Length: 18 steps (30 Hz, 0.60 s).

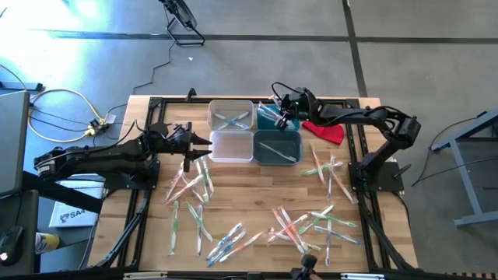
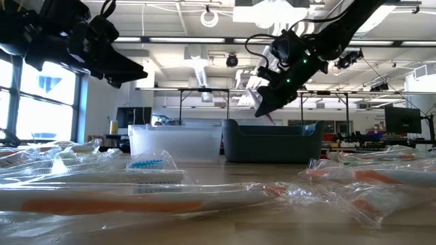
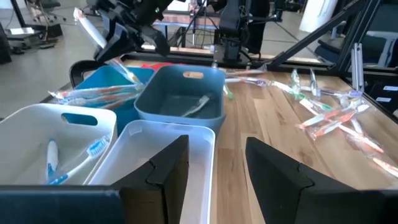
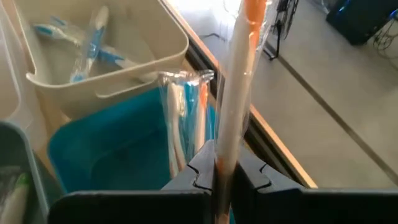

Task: Pick & Place Toothbrushes
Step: Put the orange toothbrush into the blue bin, then put the green toothbrush into the green bin

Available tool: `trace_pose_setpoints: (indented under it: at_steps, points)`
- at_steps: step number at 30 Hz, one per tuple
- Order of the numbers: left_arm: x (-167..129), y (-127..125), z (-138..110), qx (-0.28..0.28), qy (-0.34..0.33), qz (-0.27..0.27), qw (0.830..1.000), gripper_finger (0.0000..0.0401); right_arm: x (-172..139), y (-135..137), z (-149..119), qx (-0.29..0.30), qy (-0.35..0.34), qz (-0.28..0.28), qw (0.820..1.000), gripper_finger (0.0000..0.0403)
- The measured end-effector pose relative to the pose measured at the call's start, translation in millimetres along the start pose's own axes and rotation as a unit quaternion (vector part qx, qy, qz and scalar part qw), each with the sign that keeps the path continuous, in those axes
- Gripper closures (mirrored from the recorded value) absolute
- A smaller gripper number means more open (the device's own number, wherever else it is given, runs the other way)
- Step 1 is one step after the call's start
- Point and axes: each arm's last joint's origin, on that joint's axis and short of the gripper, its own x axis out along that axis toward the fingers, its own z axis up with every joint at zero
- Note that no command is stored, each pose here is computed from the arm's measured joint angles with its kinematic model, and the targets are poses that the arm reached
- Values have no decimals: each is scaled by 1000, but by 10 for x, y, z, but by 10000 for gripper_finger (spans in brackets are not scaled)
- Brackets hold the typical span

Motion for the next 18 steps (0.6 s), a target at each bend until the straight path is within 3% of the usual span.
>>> trace_pose_setpoints:
  at_steps: [18]
  points:
    - [0, 0, -1, -12, 1, -1, 1000, 244, -17, 9, -35, -21, 19, 19, 999, 274]
